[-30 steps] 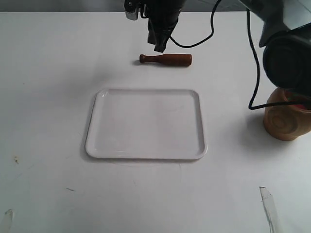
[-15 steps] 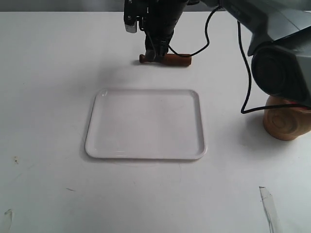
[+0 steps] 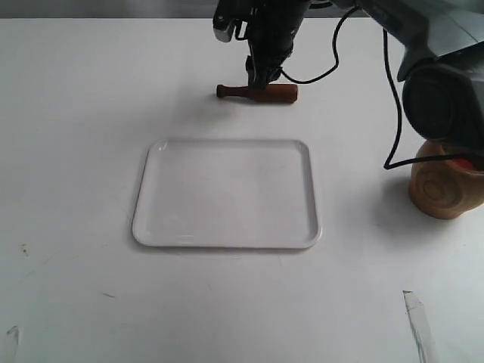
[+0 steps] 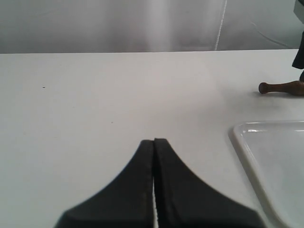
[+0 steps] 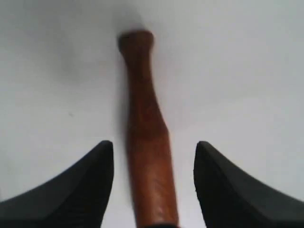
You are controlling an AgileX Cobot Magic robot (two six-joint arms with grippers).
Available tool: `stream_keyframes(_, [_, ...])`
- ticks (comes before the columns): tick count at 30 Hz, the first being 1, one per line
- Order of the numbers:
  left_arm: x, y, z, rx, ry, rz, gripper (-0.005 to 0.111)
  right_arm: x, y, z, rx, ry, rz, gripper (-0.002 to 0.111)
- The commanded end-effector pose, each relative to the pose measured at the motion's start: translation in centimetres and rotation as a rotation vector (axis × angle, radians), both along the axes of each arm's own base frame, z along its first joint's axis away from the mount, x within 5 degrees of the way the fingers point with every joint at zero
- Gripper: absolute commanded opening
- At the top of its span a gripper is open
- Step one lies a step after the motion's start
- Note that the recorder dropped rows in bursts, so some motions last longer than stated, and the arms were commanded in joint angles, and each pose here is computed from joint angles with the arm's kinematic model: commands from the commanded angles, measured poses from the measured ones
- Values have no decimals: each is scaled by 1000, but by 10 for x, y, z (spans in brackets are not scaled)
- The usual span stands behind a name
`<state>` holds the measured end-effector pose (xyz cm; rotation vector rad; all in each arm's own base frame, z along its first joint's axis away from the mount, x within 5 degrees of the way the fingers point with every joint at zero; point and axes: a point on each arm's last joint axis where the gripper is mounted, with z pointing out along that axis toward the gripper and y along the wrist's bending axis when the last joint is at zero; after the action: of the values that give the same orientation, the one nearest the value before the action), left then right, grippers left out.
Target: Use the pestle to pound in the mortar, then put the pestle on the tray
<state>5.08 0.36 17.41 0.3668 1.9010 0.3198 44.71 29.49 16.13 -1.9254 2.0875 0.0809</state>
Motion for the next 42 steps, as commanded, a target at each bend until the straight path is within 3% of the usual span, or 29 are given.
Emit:
stream_keyframes(1, [0,-1,0,-15,-4,-6,0,15,-26,2,42,19,-20,48])
stream_keyframes(8, [0,-1,0,-15,-4,-6,0,8,8,-15,68,-75,106,48])
stream_keyframes(16, [0,-1,0,-15,-4,-6,0,7,10,-58,29,-20,151,47])
stream_keyframes(18, [0,-1,0,-15,-4,-6,0,9,9,-64,14,-31,148,39])
stream_keyframes(21, [0,-1,0,-15,-4,-6,0,12,8,-64,1,-64,151,6])
stream_keyframes(22, [0,-1,0,-15,-4,-6,0,14,8,-63,2,-84,141,0])
stream_keyframes(27, [0,-1,0,-15,-4,-6,0,38,-5,-12,120,-273,-111,0])
stream_keyframes(36, [0,-1,0,-15,-4,-6,0,54,-81,75,296,-206,-357,0])
stream_keyframes(40, [0,-1,0,-15,-4,-6,0,55,-116,99,276,-198,-478,0])
stream_keyframes(42, [0,-1,0,-15,-4,-6,0,59,-134,111,160,-309,-565,0])
